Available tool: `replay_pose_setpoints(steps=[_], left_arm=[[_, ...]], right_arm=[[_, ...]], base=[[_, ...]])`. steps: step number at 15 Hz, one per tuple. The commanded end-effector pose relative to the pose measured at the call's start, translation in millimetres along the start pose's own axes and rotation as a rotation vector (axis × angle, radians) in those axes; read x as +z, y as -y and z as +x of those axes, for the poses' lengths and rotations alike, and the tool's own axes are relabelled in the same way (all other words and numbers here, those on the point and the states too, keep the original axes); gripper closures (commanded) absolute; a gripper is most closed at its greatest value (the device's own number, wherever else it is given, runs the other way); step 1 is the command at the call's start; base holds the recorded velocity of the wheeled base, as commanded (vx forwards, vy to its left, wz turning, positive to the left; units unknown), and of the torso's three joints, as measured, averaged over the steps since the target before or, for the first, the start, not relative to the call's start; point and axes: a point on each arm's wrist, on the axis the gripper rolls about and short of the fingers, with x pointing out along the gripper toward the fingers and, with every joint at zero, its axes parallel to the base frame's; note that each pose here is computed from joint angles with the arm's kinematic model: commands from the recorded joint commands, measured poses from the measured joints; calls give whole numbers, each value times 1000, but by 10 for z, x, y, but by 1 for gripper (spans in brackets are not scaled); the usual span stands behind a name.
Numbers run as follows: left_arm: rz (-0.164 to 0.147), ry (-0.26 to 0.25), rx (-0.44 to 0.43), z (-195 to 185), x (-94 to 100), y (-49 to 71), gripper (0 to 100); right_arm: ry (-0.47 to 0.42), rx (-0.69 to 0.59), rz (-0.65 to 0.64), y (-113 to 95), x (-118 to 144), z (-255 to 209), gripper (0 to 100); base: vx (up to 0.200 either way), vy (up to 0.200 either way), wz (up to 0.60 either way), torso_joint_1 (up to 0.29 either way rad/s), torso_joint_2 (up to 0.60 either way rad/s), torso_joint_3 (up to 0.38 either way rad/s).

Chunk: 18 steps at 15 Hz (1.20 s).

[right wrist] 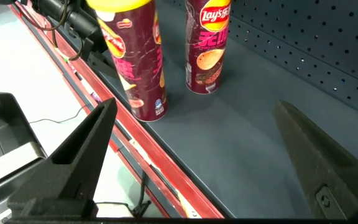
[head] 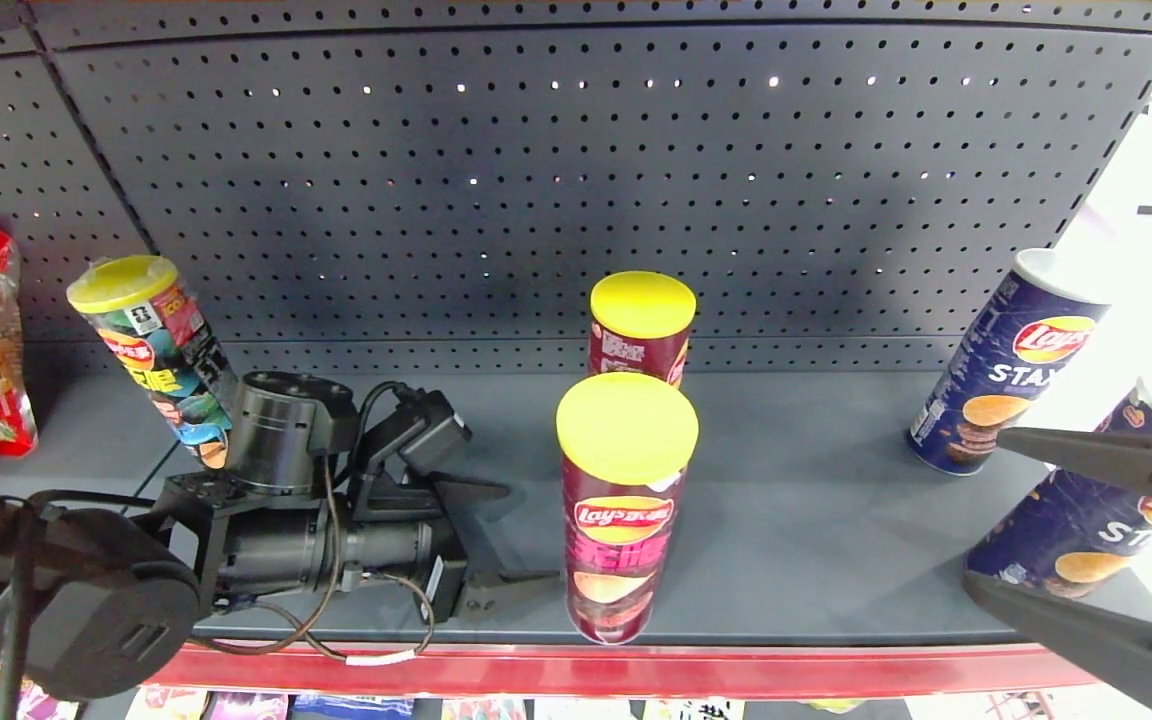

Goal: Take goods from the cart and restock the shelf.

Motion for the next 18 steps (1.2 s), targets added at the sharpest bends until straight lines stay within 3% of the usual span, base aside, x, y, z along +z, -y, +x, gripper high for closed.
replay_pose_setpoints(steps=[1, 3, 5, 7, 8, 9, 10, 12, 13, 14, 15, 17, 18], left_arm=[[-8, 45, 84, -283, 32, -71, 0], [0, 93, 143, -559, 62, -46, 0], [22, 159, 214, -956, 36, 130, 0], [35, 207, 352, -1315, -48, 321, 0], [30, 224, 478, -1526, -99, 443, 0], [27, 239, 549, -1669, -126, 534, 0], [26, 242, 567, -1711, -135, 563, 0], [-13, 229, 716, -2006, -320, 880, 0], [-15, 230, 750, -2051, -356, 949, 0], [-20, 243, 825, -2182, -468, 1166, 0], [-52, 207, 893, -2257, -571, 1303, 0], [-67, 184, 908, -2373, -762, 1579, 0], [-68, 184, 917, -2393, -799, 1628, 0]], right_arm=[[-1, 0, 0, -6, -16, -18, 0], [7, -7, -3, -17, -36, -69, 0], [19, -58, -14, -39, -116, -192, 0], [48, -91, -26, -75, -202, -355, 0], [63, -96, -28, -96, -239, -452, 0], [59, -127, -26, -107, -263, -545, 0], [52, -144, -24, -109, -279, -574, 0], [20, -425, -3, -122, -412, -881, 0], [21, -481, 4, -128, -438, -930, 0], [38, -554, 28, -166, -489, -1043, 0], [29, -601, 66, -193, -543, -1095, 0], [8, -650, 85, -243, -625, -1164, 0], [5, -654, 87, -249, -638, -1172, 0]], base=[[0, 0, 0, 0, 0, 0], [0, 0, 0, 0, 0, 0], [0, 0, 0, 0, 0, 0], [0, 0, 0, 0, 0, 0], [0, 0, 0, 0, 0, 0], [0, 0, 0, 0, 0, 0], [0, 0, 0, 0, 0, 0], [0, 0, 0, 0, 0, 0], [0, 0, 0, 0, 0, 0], [0, 0, 0, 0, 0, 0], [0, 0, 0, 0, 0, 0], [0, 0, 0, 0, 0, 0], [0, 0, 0, 0, 0, 0]])
